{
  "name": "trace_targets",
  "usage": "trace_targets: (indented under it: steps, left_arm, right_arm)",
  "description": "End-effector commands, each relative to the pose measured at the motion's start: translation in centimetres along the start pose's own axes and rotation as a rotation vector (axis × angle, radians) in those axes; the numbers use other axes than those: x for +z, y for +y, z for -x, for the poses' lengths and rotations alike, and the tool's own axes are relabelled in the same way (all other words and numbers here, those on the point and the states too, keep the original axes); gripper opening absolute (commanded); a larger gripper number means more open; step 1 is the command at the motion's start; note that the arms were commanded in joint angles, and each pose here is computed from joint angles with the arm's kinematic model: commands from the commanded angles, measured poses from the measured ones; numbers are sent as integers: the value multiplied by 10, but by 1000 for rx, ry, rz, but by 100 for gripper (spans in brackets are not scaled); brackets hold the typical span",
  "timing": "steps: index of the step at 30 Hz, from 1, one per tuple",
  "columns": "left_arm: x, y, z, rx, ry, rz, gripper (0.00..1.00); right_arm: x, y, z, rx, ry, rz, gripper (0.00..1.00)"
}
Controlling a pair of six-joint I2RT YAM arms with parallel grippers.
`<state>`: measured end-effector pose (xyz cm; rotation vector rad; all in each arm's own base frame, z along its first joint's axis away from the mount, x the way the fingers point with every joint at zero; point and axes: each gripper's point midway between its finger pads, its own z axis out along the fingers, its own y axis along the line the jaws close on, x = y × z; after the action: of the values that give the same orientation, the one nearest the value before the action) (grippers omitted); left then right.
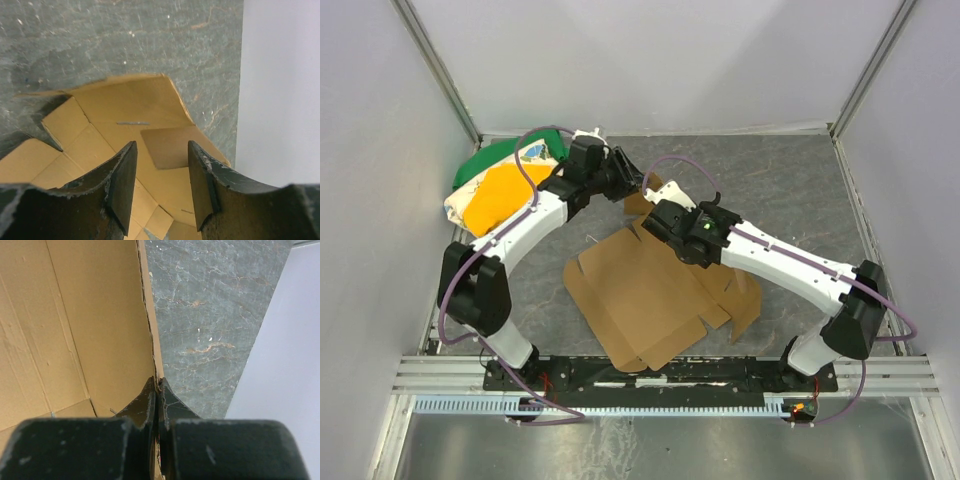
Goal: Fold the paper box
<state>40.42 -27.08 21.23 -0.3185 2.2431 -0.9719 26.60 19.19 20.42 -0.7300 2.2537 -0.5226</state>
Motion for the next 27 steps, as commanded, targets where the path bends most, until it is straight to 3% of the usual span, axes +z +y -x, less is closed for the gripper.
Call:
trace_targets:
  steps: [1, 8, 21, 27]
  left_arm:
    - [-6, -23, -16, 71, 22, -83, 52]
    - [-9, -38, -44, 29, 91, -160, 51]
    - [-19, -62, -32, -6, 38, -260, 51]
    - [-19, -42, -30, 22, 20, -176, 52]
  right_arm:
    - [3, 28, 8, 58, -5, 91, 2]
    - [5, 41, 8, 47, -1, 111, 2]
    - [8, 52, 4, 22, 13, 118, 2]
    - [8, 33, 2, 44, 9, 14, 2]
